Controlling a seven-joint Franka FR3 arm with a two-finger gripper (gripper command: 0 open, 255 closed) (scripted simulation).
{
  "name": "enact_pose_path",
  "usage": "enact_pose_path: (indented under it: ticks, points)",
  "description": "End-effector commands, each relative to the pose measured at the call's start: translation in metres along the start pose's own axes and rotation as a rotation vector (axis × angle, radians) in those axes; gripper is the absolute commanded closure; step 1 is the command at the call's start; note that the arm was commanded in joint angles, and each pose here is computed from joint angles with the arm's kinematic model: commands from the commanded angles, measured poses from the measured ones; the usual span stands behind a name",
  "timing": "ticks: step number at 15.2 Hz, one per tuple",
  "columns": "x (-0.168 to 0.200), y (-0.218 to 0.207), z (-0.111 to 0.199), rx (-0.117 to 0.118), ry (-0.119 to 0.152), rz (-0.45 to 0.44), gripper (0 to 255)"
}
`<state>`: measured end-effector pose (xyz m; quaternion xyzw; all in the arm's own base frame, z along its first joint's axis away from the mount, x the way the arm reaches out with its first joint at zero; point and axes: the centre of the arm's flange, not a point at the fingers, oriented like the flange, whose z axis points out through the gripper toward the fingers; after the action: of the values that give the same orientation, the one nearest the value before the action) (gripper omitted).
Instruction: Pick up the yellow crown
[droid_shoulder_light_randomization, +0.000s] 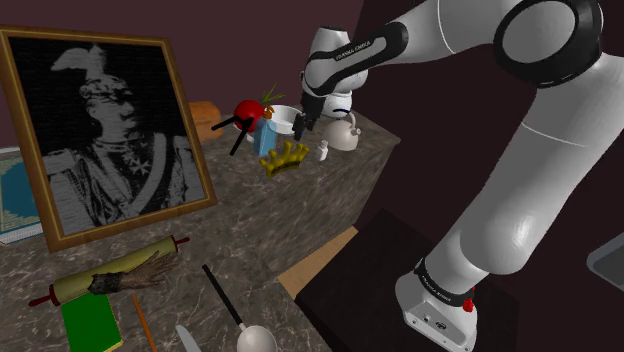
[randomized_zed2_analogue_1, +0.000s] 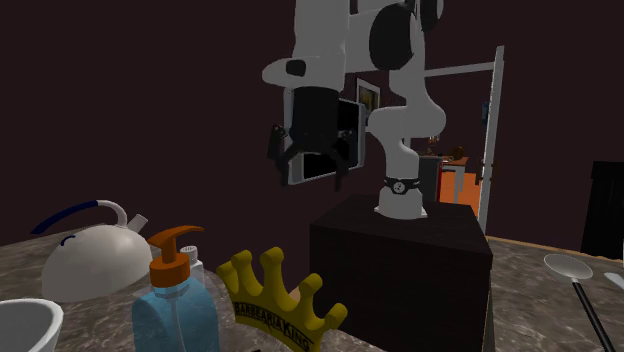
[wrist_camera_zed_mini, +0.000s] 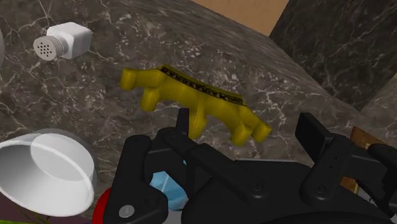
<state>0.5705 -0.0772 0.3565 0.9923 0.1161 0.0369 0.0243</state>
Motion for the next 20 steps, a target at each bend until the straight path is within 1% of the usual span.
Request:
enact_pose_path:
  ticks: [1,6,7,14,16,17,20]
  points:
    - [0.018,0.010,0.026,-0.007,-0.007,-0.013,0]
    - [0.054,0.033,0.077,-0.024,-0.026,-0.043,0]
    - [0.059,0.036,0.083,-0.026,-0.028,-0.046,0]
    - [0.056,0.034,0.120,-0.026,-0.028,-0.046,0]
    - [0.056,0.033,0.123,-0.026,-0.028,-0.046,0]
    - [0.056,0.033,0.123,-0.026,-0.028,-0.046,255]
    - [0.057,0.033,0.123,-0.026,-0.028,-0.046,255]
